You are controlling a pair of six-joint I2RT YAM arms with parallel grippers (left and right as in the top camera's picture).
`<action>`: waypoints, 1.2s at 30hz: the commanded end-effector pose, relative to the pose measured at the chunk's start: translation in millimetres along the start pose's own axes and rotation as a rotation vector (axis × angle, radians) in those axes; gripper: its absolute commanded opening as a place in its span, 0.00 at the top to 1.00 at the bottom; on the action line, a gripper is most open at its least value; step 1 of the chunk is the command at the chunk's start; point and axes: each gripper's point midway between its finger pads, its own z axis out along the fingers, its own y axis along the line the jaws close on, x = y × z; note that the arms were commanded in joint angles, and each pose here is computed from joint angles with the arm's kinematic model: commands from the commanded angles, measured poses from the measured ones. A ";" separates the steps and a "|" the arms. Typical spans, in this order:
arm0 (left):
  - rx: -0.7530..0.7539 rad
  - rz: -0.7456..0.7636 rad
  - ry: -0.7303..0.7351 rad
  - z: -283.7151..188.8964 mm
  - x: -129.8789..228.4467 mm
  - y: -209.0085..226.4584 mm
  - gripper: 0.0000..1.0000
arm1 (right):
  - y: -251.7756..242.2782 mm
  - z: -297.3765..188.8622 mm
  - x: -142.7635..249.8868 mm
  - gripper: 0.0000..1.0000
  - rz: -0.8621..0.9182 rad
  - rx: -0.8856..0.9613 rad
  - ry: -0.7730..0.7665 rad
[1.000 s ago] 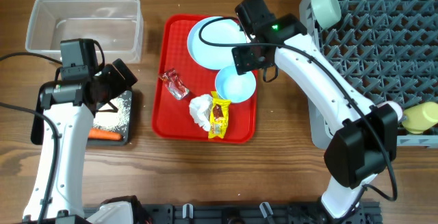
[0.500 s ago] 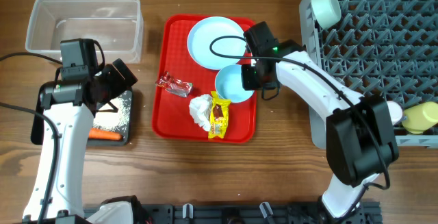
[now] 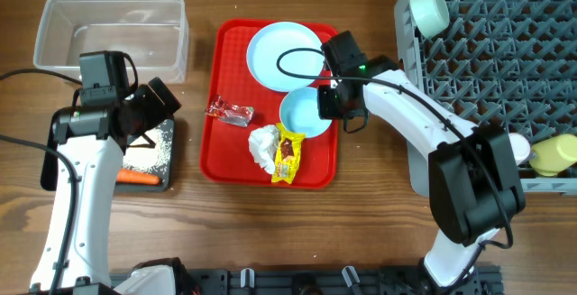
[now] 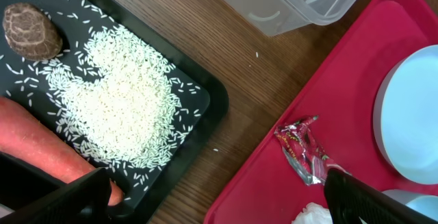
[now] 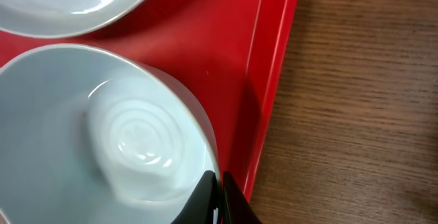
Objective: Sort waste into correct bins and load items into the dishwasher rack
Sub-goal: 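Carry the second bowl into the dish rack and release it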
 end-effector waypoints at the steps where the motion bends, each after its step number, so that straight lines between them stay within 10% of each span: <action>1: 0.003 -0.014 -0.007 -1.2 -2.7 0.0 0.00 | -10.6 -58.8 -47.9 0.96 -0.027 0.077 -0.210; 13: 0.003 -0.014 -0.007 -1.2 -2.7 -0.1 0.00 | -150.5 -272.9 -71.4 0.96 0.074 1.135 -0.666; 19: 0.003 -0.014 -0.007 -1.2 -2.7 0.0 0.00 | -229.5 -289.3 -63.9 0.96 0.203 1.253 -0.566; 36: 0.003 -0.014 -0.007 -1.2 -2.7 0.0 0.00 | -259.7 -196.5 -110.1 0.96 -0.349 1.335 -0.091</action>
